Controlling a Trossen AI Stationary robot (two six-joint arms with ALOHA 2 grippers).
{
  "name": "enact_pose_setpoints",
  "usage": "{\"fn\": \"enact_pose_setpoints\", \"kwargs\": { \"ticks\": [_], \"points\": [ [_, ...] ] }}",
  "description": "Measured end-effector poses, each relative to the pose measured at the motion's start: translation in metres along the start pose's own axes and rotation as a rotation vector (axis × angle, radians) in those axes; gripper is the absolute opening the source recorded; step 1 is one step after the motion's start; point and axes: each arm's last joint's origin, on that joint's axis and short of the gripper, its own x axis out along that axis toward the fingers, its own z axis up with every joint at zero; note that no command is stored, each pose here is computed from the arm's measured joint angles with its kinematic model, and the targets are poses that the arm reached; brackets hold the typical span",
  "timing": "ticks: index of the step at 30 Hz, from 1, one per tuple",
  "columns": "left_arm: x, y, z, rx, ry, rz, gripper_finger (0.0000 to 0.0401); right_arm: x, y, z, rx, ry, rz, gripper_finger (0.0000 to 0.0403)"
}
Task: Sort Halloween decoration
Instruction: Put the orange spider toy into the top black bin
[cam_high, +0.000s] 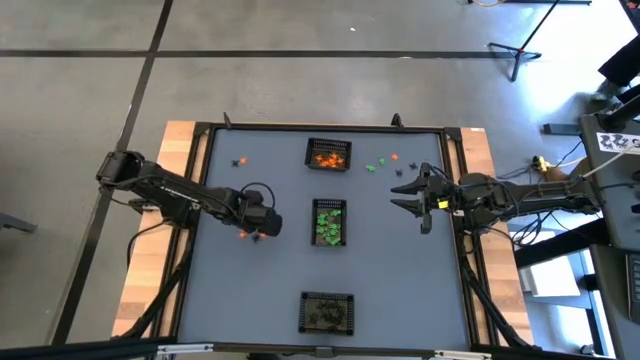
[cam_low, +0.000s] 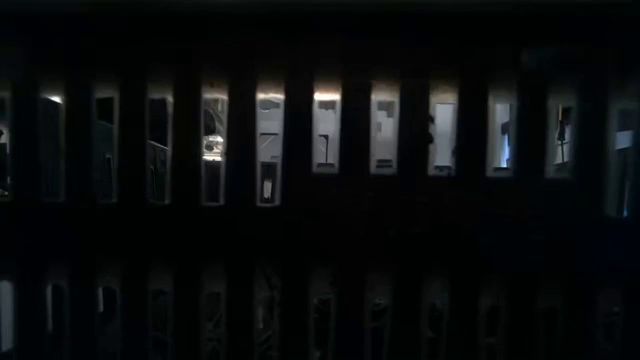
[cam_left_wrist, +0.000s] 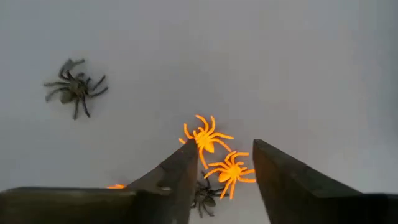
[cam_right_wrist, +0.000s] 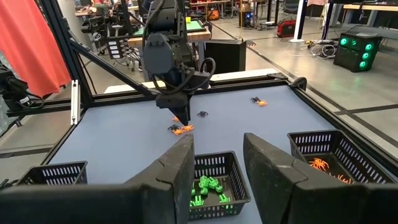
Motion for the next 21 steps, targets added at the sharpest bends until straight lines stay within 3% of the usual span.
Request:
{"fn": "enact_pose_setpoints", "kwargs": {
  "ticks": [11, 16, 21],
  "points": [
    [0.018, -0.002, 0.004, -0.138, 0.069, 0.062, 0.0272, 0.0, 0.0, -0.001, -0.001, 0.007, -0.001, 0.0137],
    [0.025, -0.002, 0.006, -0.207, 0.109, 0.101, 0.029, 0.0, 0.0, -0.001, -0.001, 0.009, -0.001, 0.0137],
    [0.027, -0.002, 0.008, -0.222, 0.118, 0.105, 0.0279, 0.0, 0.0, -0.001, -0.002, 0.015, -0.001, 0.0137]
  ]
}}
